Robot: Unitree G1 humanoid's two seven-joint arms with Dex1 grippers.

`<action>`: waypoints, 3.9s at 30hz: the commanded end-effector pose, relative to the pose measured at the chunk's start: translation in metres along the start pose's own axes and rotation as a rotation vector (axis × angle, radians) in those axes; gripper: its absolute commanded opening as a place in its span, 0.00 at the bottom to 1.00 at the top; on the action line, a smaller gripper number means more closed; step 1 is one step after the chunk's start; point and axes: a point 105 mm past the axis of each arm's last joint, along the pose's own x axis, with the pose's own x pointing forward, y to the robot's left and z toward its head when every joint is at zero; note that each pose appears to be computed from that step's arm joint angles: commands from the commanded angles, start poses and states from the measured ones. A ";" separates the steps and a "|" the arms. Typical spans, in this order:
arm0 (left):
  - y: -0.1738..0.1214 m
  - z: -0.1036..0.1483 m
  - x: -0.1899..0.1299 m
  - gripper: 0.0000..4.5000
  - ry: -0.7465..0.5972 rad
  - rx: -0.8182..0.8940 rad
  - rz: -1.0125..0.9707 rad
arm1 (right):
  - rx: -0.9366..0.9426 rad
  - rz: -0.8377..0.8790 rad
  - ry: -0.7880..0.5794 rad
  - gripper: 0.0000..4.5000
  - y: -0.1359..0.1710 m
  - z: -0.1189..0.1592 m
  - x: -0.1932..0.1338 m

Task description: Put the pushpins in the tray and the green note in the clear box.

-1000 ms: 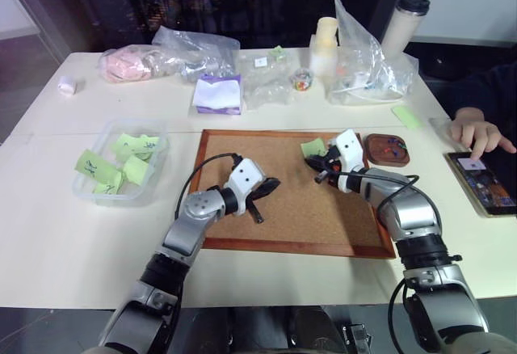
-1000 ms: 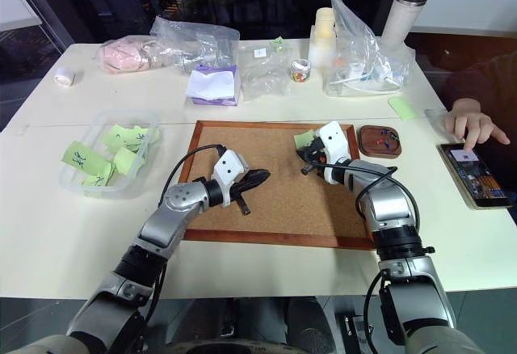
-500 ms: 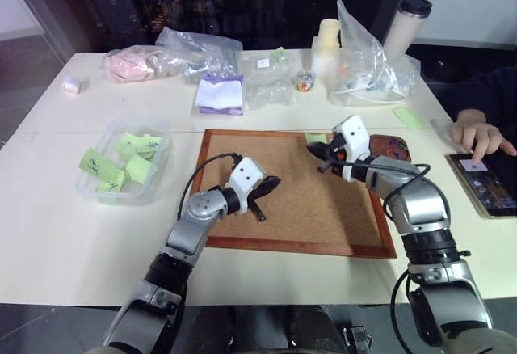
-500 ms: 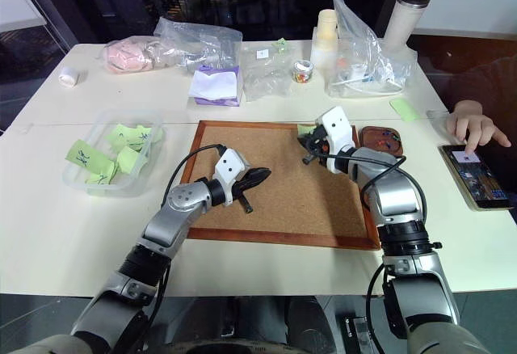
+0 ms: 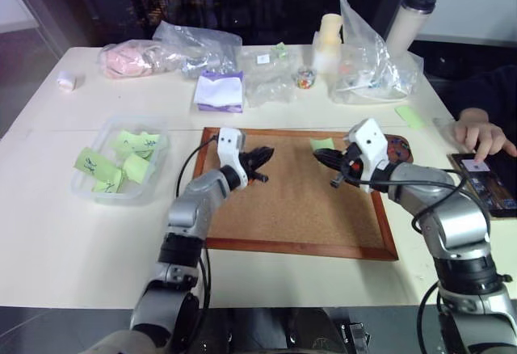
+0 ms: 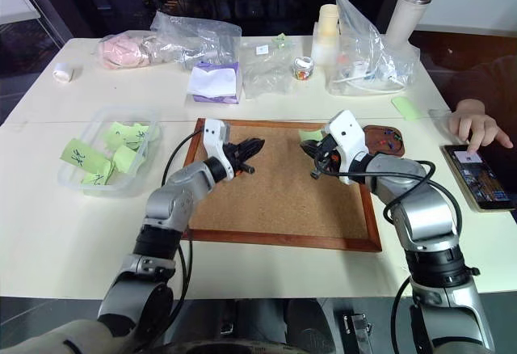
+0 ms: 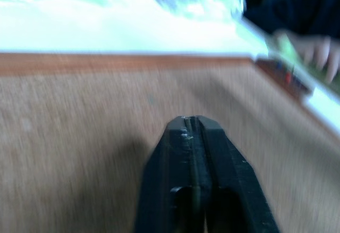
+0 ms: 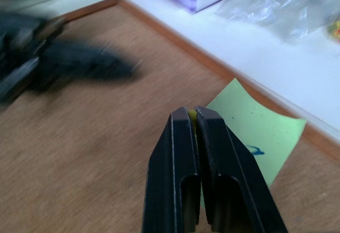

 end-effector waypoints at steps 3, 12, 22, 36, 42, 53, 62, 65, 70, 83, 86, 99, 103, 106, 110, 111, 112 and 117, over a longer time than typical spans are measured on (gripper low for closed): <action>-0.021 0.024 0.008 0.74 -0.060 -0.255 -0.110 | -0.069 -0.002 -0.064 0.00 0.005 0.028 -0.007; -0.038 0.026 0.014 0.97 0.009 -0.475 -0.209 | -0.118 0.010 -0.059 0.00 0.016 0.034 -0.009; -0.052 0.014 0.026 0.97 0.096 -0.522 -0.247 | -0.154 0.058 -0.057 0.00 0.030 0.036 -0.009; -0.059 0.008 0.025 0.02 0.119 -0.536 -0.281 | -0.169 0.061 -0.051 0.00 0.032 0.035 -0.010; -0.042 0.000 0.023 0.02 0.131 -0.478 -0.211 | -0.161 0.029 -0.083 0.00 0.022 0.046 -0.018; -0.029 -0.026 0.012 0.02 0.203 -0.281 -0.181 | 0.016 -0.131 -0.173 0.00 -0.030 0.060 -0.041; -0.042 0.000 -0.056 0.02 0.182 0.061 -0.349 | 0.182 -0.459 -0.007 0.00 -0.119 -0.012 -0.060; -0.042 0.009 -0.070 0.02 0.179 0.118 -0.361 | 0.198 -0.485 0.017 0.00 -0.127 -0.025 -0.060; -0.034 0.028 -0.092 0.02 0.162 0.233 -0.345 | 0.241 -0.500 0.054 0.00 -0.135 -0.047 -0.054; -0.006 0.077 -0.112 0.00 0.060 0.354 -0.198 | 0.270 -0.576 0.085 0.99 -0.159 -0.069 -0.048; -0.005 0.077 -0.111 0.00 0.057 0.359 -0.190 | 0.247 -0.562 0.071 0.99 -0.158 -0.062 -0.048; 0.039 0.112 -0.129 0.00 -0.011 0.434 0.021 | 0.033 0.198 -0.121 0.99 -0.022 0.023 -0.035; 0.071 0.128 -0.151 0.00 -0.023 0.481 0.168 | -0.015 0.410 -0.110 0.99 0.025 0.035 -0.030; 0.091 0.140 -0.169 0.00 -0.043 0.494 0.278 | -0.040 0.441 -0.105 0.99 0.035 0.036 -0.023; 0.115 0.155 -0.199 0.00 -0.101 0.444 0.420 | -0.041 0.440 -0.089 0.99 0.037 0.031 -0.016; 0.119 0.155 -0.205 0.00 -0.104 0.423 0.434 | -0.043 0.438 -0.084 0.99 0.037 0.030 -0.015; 0.121 0.154 -0.209 0.00 -0.104 0.407 0.441 | -0.044 0.436 -0.081 0.99 0.037 0.029 -0.014; 0.139 0.144 -0.230 0.00 -0.040 0.390 0.507 | -0.043 0.419 -0.067 0.99 0.034 0.023 -0.009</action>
